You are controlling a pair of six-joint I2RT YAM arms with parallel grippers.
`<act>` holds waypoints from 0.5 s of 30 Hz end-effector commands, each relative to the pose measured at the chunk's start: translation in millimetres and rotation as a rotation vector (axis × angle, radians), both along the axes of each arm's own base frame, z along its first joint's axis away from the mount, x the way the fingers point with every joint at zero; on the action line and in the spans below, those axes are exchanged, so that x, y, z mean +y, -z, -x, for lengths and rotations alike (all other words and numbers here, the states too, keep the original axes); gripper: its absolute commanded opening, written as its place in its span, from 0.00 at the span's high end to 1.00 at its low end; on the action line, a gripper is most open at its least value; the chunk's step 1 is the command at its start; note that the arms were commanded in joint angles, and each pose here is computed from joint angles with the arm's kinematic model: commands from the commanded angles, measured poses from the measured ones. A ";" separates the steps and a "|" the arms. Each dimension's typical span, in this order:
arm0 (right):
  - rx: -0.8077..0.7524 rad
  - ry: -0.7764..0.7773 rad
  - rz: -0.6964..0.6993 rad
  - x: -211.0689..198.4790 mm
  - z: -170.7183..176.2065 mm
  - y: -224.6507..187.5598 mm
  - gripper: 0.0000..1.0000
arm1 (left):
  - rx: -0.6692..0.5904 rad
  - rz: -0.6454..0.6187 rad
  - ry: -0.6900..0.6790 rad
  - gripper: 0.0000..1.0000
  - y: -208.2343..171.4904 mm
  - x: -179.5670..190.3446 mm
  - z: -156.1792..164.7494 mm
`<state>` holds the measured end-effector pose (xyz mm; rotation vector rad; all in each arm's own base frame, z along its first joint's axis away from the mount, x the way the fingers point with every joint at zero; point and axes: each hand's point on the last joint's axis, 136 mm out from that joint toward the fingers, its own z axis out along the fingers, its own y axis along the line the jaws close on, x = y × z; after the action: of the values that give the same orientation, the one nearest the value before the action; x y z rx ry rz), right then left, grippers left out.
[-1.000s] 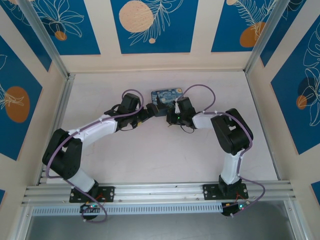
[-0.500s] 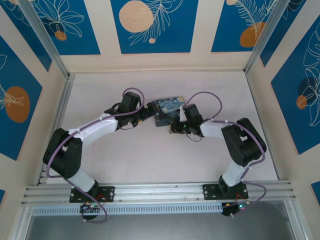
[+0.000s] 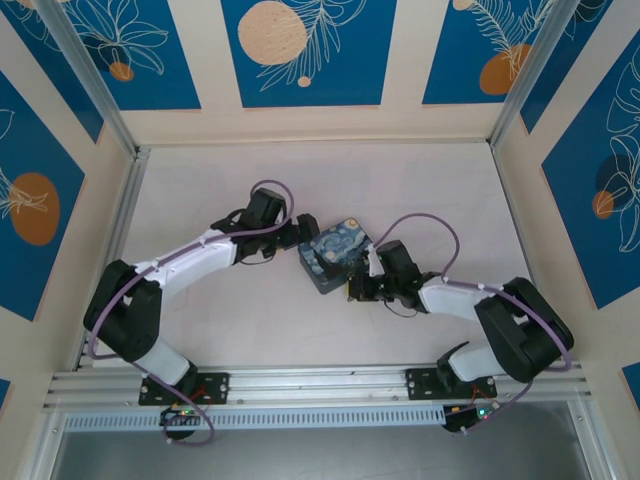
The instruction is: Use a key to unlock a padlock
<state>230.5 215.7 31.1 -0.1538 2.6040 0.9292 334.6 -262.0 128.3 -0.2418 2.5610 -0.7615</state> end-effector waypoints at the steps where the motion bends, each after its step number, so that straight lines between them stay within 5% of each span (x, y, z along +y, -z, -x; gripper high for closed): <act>1: 0.121 0.053 0.035 -15.5 24.4 17.8 1.00 | -0.034 -0.077 0.057 0.00 -10.4 -1.5 10.5; 15: 0.125 0.097 0.016 -21.5 15.7 8.1 0.86 | -0.070 -0.153 0.090 0.00 -16.9 2.1 31.9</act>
<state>220.9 200.9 25.3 -0.0296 2.6654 0.9205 305.8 -263.5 132.1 -0.0870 2.5885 -0.6259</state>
